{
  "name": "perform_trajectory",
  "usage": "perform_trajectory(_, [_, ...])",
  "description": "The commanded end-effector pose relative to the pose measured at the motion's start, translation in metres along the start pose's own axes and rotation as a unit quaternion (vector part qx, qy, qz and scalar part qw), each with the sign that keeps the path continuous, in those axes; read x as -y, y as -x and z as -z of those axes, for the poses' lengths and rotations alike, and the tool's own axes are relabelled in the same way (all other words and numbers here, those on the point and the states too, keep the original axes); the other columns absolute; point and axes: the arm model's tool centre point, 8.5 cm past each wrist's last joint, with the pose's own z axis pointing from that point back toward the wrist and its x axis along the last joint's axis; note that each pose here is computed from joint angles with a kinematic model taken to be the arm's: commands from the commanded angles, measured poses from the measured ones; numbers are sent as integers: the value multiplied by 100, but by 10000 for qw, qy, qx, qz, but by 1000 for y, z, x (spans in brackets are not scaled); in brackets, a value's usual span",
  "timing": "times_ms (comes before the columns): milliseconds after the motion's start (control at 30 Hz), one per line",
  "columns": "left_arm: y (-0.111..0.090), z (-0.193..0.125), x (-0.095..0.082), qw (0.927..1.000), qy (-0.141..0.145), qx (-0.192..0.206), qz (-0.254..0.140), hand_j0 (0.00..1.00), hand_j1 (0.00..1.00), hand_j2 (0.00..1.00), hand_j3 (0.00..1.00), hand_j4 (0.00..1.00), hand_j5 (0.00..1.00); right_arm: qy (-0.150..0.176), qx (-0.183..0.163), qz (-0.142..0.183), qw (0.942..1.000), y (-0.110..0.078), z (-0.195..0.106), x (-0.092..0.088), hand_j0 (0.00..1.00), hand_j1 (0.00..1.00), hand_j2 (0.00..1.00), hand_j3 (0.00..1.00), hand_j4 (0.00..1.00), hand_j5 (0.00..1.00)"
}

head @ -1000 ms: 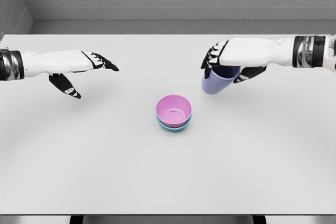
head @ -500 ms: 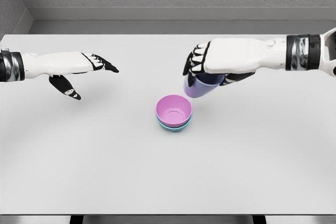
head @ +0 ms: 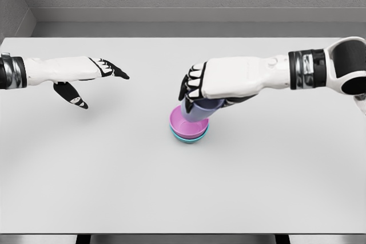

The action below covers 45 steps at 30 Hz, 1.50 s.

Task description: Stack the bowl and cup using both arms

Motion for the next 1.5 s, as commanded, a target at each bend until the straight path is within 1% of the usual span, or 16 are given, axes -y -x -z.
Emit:
perform_trajectory(0, [0, 0, -1, 10000, -24, 0, -28, 100, 100, 100, 100, 100, 100, 11, 71, 37, 10000, -2, 6, -1, 56, 56, 56, 56, 56, 56])
perform_trajectory(33, [0, 0, -1, 10000, -24, 0, -28, 100, 100, 100, 100, 100, 100, -25, 111, 68, 9999, -3, 9, -4, 56, 56, 56, 56, 56, 56])
perform_trajectory(167, [0, 0, -1, 10000, -26, 7, -28, 100, 100, 100, 100, 100, 100, -63, 161, 88, 9998, -5, 13, -7, 56, 56, 56, 56, 56, 56])
perform_trajectory(300, [0, 0, -1, 10000, -26, 7, -28, 100, 100, 100, 100, 100, 100, -87, 152, 24, 9998, -4, 18, -8, 56, 56, 56, 56, 56, 56])
perform_trajectory(467, [0, 0, -1, 10000, -26, 7, -28, 100, 100, 100, 100, 100, 100, -69, 154, 63, 9998, -1, 23, -9, 56, 56, 56, 56, 56, 56])
perform_trajectory(600, [0, 0, -1, 10000, -26, 7, -28, 100, 100, 100, 100, 100, 100, -99, 125, 0, 9999, 0, 26, -9, 56, 56, 56, 56, 56, 56])
perform_trajectory(667, [0, 0, -1, 10000, -26, 7, -28, 100, 100, 100, 100, 100, 100, -114, 48, 79, 9999, 6, 25, -12, 56, 56, 56, 56, 56, 56])
perform_trajectory(1233, [0, 0, 0, 10000, -22, 8, -34, 100, 100, 100, 100, 100, 100, -167, -67, 156, 9997, 15, 26, -18, 56, 56, 56, 56, 56, 56])
perform_trajectory(1400, [0, 0, 0, 10000, -22, 8, -35, 100, 100, 100, 100, 100, 100, -224, -13, 206, 9995, 12, 29, -24, 56, 56, 56, 56, 56, 56])
perform_trajectory(1467, [0, 0, 0, 10000, -22, 8, -35, 100, 100, 100, 100, 100, 100, -297, 62, 237, 9993, 9, 35, -29, 56, 56, 56, 56, 56, 56])
